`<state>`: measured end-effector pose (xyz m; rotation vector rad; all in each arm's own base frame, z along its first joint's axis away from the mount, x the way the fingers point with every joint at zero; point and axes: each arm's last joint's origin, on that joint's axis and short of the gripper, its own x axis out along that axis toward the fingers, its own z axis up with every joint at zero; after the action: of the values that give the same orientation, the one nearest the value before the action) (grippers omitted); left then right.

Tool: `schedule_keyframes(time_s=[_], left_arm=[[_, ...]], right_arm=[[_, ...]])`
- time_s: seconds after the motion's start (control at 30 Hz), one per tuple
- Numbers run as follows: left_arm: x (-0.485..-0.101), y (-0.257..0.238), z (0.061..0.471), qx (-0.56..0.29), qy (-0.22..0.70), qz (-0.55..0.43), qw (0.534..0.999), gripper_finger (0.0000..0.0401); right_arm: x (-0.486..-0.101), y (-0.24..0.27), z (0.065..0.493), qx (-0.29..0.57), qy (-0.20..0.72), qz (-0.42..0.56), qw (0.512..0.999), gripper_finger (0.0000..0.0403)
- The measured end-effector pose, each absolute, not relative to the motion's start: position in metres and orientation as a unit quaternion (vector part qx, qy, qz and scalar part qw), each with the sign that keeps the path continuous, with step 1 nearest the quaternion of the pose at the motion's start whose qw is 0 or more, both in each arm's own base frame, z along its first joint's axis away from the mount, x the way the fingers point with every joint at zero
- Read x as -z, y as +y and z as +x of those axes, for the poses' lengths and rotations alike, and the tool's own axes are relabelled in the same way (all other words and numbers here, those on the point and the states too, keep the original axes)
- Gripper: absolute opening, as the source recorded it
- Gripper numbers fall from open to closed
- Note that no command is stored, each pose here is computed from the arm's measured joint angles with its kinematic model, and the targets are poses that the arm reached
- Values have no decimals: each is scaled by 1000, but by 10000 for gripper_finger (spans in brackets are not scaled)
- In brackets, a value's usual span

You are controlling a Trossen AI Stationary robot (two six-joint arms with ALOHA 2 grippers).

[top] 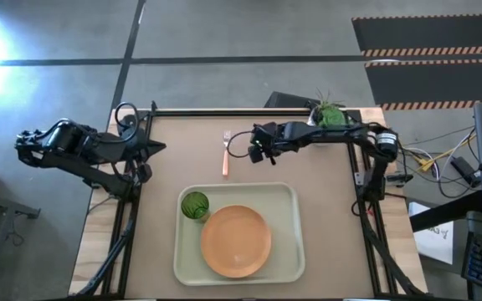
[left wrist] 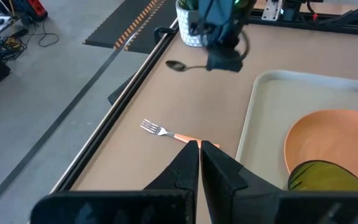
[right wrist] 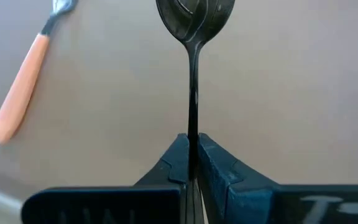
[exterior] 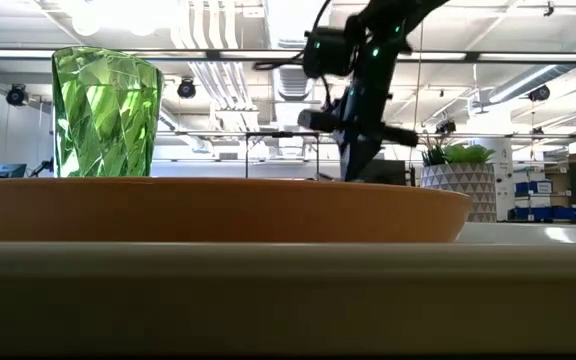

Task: Pick and place plate/cup/fork/spoon on tray
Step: Put the black spoon on the right side of the orange plate

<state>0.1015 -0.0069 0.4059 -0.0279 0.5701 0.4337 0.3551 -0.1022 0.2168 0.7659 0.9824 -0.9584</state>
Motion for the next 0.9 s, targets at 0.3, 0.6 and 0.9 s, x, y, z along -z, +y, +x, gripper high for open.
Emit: schedule_keyframes(time_s=[0.3, 0.6, 0.9], left_arm=[[-406, -7, 102, -212, 279, -13, 936, 0], [-406, -7, 102, -212, 279, -13, 936, 0], [-406, -7, 102, -212, 280, -12, 936, 0]], right_arm=[[-250, -31, 338, 442, 436, 357, 698, 9], [-254, 51, 319, 480, 412, 385, 672, 9], [-229, 127, 307, 517, 377, 447, 626, 9]])
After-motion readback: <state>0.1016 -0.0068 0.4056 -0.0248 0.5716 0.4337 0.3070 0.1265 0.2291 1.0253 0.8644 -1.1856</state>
